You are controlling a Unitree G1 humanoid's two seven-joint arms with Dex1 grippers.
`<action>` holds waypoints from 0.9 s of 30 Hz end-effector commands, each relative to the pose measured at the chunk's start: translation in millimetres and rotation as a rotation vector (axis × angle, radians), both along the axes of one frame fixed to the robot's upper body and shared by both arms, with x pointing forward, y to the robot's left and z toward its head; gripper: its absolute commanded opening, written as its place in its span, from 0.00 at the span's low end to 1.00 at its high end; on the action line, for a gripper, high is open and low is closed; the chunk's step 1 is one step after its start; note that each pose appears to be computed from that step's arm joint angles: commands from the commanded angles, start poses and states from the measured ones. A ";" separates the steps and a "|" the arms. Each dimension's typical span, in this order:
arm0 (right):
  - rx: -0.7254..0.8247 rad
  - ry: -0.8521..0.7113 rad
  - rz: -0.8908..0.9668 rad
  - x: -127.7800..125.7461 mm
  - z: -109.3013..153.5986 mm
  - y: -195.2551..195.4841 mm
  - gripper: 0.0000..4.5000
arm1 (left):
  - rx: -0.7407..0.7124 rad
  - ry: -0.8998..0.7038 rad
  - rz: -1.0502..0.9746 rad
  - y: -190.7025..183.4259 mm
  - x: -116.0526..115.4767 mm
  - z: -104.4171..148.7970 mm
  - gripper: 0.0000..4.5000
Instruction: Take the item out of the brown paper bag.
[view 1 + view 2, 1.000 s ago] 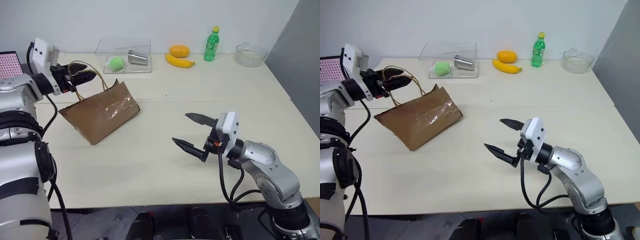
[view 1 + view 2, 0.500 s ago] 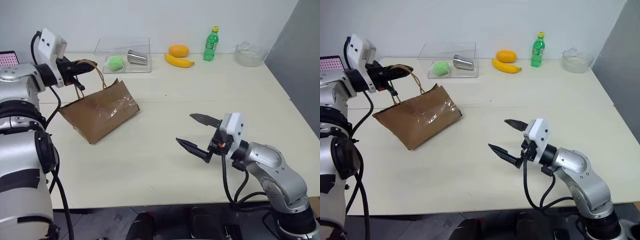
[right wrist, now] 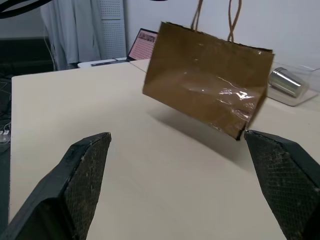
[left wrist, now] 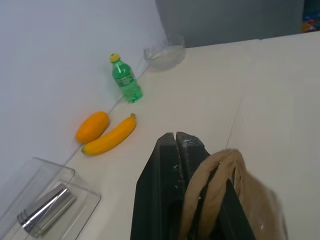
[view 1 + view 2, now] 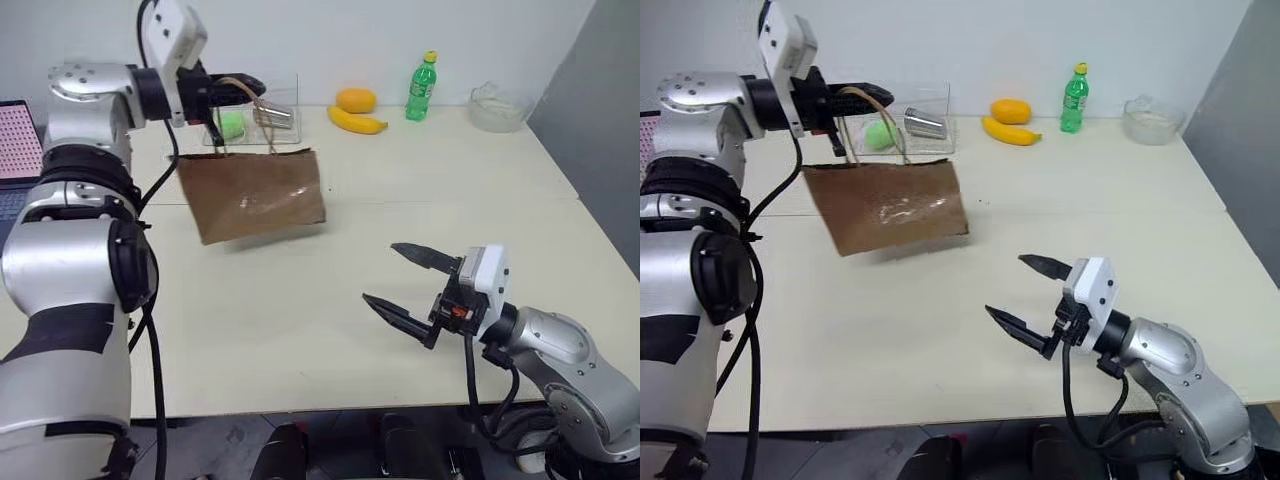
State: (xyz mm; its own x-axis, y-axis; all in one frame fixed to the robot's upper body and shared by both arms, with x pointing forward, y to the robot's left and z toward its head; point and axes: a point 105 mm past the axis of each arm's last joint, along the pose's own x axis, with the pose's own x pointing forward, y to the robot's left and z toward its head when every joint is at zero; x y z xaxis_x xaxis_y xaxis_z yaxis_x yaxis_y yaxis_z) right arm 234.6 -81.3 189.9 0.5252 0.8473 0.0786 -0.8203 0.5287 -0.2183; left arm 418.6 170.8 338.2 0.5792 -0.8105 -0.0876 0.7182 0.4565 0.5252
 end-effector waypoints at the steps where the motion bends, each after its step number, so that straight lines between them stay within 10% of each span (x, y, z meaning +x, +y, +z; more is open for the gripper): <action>1: 0.035 -0.087 -0.067 -3.2 13.1 -4.8 1.00 | -0.004 -0.092 -0.014 -17.5 0.1 20.5 0.01; 27: 0.019 -0.182 -0.292 0.8 22.0 -30.3 1.00 | -0.102 -0.022 -0.063 -78.7 11.5 17.6 0.01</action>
